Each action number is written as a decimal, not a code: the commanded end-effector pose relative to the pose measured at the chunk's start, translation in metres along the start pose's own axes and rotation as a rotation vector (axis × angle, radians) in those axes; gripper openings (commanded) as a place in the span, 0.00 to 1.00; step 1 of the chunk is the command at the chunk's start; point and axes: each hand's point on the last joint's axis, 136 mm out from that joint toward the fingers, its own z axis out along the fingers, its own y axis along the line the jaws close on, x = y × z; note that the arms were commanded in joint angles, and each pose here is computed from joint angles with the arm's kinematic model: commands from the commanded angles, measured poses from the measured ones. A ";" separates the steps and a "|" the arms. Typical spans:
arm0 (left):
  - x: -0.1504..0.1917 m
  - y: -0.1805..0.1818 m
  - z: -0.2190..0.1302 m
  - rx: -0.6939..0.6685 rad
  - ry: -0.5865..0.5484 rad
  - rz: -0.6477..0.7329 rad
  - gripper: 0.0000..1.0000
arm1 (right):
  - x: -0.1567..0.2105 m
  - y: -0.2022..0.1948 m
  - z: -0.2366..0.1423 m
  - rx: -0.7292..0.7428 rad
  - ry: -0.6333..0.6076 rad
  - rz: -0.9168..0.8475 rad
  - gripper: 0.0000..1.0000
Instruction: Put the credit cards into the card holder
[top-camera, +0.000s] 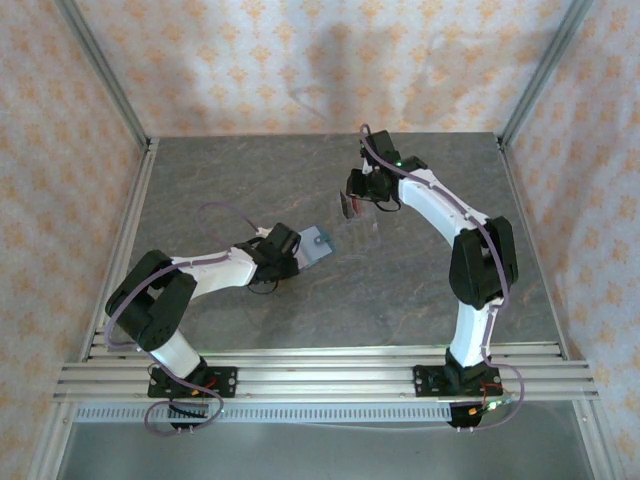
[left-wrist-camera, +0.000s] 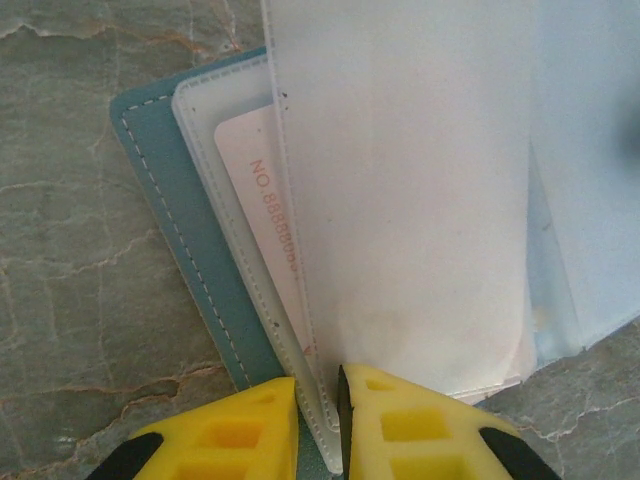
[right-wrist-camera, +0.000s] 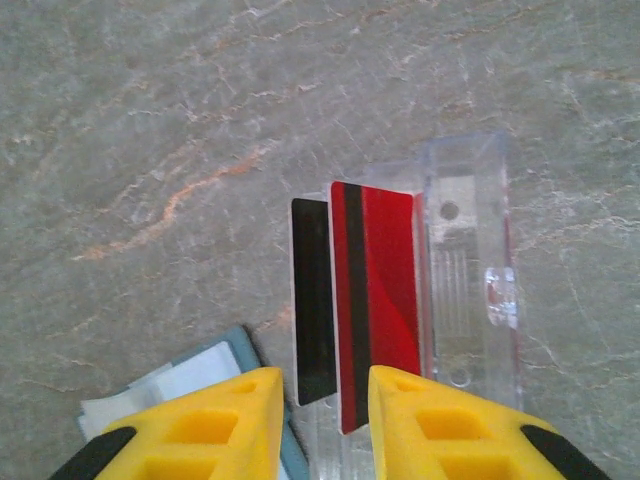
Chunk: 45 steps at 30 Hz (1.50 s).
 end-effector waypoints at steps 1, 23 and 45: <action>0.060 0.029 0.018 -0.092 0.214 0.060 0.18 | -0.001 -0.001 0.002 0.046 0.009 -0.047 0.29; 0.061 0.030 0.017 -0.093 0.216 0.053 0.18 | 0.006 -0.007 0.036 0.127 0.082 -0.101 0.24; 0.058 0.029 0.012 -0.097 0.216 0.073 0.17 | -0.013 -0.003 0.004 0.146 0.023 -0.144 0.00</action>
